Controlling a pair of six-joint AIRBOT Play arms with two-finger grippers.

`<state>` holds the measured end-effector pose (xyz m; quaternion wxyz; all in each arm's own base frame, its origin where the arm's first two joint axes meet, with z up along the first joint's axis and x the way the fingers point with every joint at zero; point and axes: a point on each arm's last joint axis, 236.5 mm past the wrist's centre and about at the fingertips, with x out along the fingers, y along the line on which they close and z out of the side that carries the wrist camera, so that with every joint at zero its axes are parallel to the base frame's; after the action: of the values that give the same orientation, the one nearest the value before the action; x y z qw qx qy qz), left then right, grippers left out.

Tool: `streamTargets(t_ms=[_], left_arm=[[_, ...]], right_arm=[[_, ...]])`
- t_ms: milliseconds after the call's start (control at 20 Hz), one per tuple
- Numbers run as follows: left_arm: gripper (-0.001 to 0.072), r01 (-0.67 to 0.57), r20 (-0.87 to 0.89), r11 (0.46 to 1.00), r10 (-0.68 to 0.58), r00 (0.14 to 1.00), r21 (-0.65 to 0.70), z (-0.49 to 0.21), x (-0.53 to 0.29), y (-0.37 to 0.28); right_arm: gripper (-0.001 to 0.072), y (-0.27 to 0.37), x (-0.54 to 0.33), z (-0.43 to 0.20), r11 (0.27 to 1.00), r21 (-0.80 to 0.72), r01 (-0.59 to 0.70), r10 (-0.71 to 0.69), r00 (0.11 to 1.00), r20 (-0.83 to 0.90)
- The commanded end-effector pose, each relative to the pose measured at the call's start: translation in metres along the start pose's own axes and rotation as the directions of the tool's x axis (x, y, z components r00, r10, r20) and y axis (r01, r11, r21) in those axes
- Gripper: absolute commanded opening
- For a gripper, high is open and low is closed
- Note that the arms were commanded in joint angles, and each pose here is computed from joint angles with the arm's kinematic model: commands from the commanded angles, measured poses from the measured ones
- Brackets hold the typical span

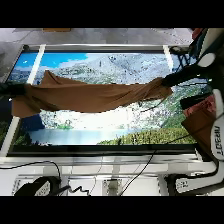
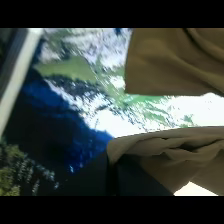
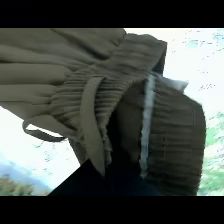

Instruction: Fold the clothes and pants, and hang the long-sleeved shirts on hangers.

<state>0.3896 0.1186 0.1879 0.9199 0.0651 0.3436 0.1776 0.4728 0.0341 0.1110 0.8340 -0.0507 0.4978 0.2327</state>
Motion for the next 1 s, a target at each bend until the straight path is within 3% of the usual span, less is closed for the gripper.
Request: streamTargets(t_ms=[0,100,300,450,550,650,750,800,950], left_arm=[[0.0021,-0.051,0.047,0.999,0.051,0.998,0.01,0.011,-0.017,0.026],[0.0021,-0.057,-0.017,0.998,0.056,0.998,-0.034,-0.003,0.006,0.036],[0.0023,0.065,-0.071,0.996,-0.069,0.995,-0.055,-0.017,0.071,0.007],[0.0023,0.095,0.169,0.994,-0.086,0.982,-0.046,0.039,0.09,-0.009],[0.0023,0.104,0.445,0.994,-0.078,0.892,-0.035,0.104,0.072,-0.014],[0.0023,0.119,0.698,0.992,-0.066,0.713,-0.028,0.164,0.034,-0.019],[0.0022,0.133,0.826,0.991,-0.061,0.56,-0.016,0.194,0.005,-0.026],[0.0022,0.138,0.846,0.99,-0.064,0.529,-0.012,0.199,0.001,-0.029],[0.0023,0.15,0.823,0.989,-0.084,0.561,-0.002,0.191,0.021,-0.041]], right_arm=[[0.0022,0.031,-0.051,0.002,0.998,0.064,-0.021,0.019,0.999,0.034],[0.0022,0.018,-0.042,-0.003,0.992,0.124,0.015,-0.016,1.0,0.007],[0.0024,-0.006,0.016,-0.004,0.966,0.26,-0.001,0.011,0.999,-0.036],[0.0026,-0.029,0.05,0.005,0.954,0.298,0.017,-0.018,1.0,0.001],[0.0027,-0.041,0.055,0.02,0.952,0.304,0.038,-0.06,0.996,0.063],[0.0027,-0.052,0.052,0.037,0.95,0.306,0.061,-0.107,0.985,0.137],[0.0027,-0.058,0.05,0.047,0.949,0.308,0.073,-0.132,0.976,0.176],[0.0027,-0.06,0.049,0.049,0.948,0.308,0.077,-0.14,0.972,0.188],[0.0027,-0.065,0.047,0.055,0.947,0.309,0.09,-0.161,0.964,0.214]])
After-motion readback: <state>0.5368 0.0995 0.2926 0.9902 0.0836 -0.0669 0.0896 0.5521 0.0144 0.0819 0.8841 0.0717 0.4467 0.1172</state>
